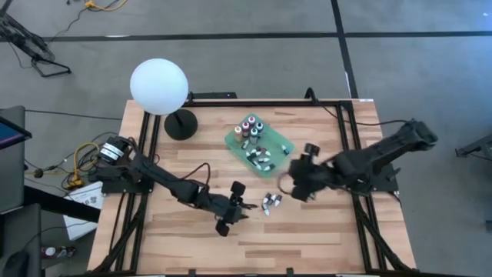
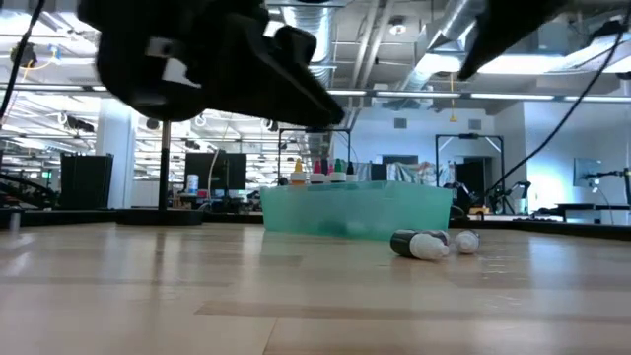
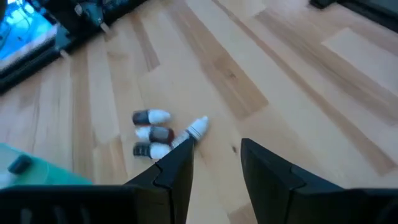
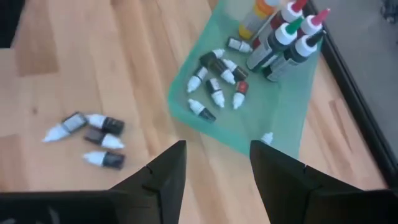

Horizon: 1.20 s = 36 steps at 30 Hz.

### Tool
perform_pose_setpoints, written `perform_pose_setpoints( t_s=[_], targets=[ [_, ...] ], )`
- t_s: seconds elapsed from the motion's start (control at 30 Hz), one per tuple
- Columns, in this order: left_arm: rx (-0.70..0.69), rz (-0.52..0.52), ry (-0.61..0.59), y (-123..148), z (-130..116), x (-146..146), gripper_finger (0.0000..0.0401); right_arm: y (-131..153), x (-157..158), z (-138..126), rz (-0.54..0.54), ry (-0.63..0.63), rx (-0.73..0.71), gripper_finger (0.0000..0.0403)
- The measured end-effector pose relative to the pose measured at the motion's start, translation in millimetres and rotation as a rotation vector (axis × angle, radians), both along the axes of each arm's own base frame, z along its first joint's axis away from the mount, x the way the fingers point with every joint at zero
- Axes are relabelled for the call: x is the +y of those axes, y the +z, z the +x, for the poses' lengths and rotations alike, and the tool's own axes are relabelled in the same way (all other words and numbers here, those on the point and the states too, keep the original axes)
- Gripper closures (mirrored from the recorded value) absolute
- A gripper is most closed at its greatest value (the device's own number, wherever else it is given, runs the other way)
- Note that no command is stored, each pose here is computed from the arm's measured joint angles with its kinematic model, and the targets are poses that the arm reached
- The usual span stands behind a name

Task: Pick & Place food coloring
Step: Put the small black food coloring bottle into the green bin

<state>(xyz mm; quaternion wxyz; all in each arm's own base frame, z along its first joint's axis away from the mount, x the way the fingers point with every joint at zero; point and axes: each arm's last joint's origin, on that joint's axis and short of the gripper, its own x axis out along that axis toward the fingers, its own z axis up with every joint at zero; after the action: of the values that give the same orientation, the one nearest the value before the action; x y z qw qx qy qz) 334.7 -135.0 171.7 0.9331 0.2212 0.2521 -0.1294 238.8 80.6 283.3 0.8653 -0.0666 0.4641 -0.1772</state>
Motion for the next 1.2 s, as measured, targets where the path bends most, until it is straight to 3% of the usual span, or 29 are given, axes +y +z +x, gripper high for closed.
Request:
perform_pose_setpoints(
  t_s=[0.17,0.37,0.57,0.83,1.03,1.2],
  targets=[
    [-0.012,-0.005,-0.029,0.3,12.2,10.6,0.0260,-1.2,19.7,-34.9,0.012,0.011,-0.143,0.0230],
    [0.008,0.040,-0.066,1.6,31.4,13.4,0.0231,-11.1,38.1,-57.3,-0.007,0.036,-0.259,0.0227],
    [0.075,0.113,-0.107,-6.9,63.5,6.4,0.0207,-17.1,52.3,-65.9,-0.031,0.063,-0.325,0.0231],
    [0.220,0.230,-0.129,-19.9,96.0,1.9,0.0204,-21.1,65.9,-75.5,-0.052,0.102,-0.385,0.0233],
    [0.310,0.259,-0.116,-30.5,104.1,8.4,0.0204,-20.8,71.6,-81.4,-0.060,0.125,-0.406,0.0233],
    [0.305,0.253,-0.097,-30.2,106.3,16.5,0.0204,-20.5,74.2,-84.1,-0.067,0.137,-0.418,0.0239]
  ],
)
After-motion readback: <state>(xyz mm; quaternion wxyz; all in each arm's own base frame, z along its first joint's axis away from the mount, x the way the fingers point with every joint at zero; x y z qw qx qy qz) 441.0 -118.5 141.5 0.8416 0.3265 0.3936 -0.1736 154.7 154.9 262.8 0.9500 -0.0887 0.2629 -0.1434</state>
